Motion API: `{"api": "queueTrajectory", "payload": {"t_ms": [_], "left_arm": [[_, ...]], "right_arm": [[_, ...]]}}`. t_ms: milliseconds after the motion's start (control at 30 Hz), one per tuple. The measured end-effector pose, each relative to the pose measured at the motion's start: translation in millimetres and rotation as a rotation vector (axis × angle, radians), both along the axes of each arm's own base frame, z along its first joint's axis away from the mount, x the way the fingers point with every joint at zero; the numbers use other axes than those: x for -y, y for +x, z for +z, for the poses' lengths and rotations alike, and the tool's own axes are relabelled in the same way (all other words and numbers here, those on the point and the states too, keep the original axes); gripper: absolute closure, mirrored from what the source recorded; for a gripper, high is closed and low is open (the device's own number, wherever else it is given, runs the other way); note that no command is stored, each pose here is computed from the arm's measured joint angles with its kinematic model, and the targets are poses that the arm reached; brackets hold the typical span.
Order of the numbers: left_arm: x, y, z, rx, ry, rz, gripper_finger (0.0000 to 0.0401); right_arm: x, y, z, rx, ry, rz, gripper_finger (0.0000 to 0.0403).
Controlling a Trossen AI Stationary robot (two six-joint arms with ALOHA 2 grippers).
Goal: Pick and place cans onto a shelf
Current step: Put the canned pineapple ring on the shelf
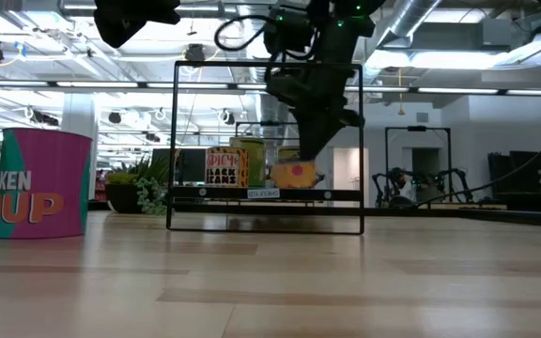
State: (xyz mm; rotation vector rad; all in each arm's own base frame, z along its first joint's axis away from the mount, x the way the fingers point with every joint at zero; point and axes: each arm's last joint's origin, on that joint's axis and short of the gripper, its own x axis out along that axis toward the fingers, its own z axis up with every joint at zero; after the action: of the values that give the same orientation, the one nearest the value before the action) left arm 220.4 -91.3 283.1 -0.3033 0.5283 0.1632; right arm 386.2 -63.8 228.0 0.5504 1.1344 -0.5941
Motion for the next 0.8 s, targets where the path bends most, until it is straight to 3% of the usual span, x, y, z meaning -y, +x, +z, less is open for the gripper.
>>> {"api": "queueTrajectory", "payload": {"t_ms": [400,533,800], "left_arm": [[0.8,-0.1,-0.2,-0.007,-0.013,-0.021,0.0328],[0.5,-0.2,-0.5,-0.009,-0.010,-0.019,0.0328],[0.5,-0.1,-0.2,-0.005,-0.012,-0.012,0.0328]], "right_arm": [[21.0,-8.6,7.7,0.004,0.007,-0.007,0.0297],[31.9,-6.8,16.0,0.072,-0.031,0.024,0.0281],[47.8,-5.5,7.0,0.081,-0.028,-0.082,0.0289]]}}
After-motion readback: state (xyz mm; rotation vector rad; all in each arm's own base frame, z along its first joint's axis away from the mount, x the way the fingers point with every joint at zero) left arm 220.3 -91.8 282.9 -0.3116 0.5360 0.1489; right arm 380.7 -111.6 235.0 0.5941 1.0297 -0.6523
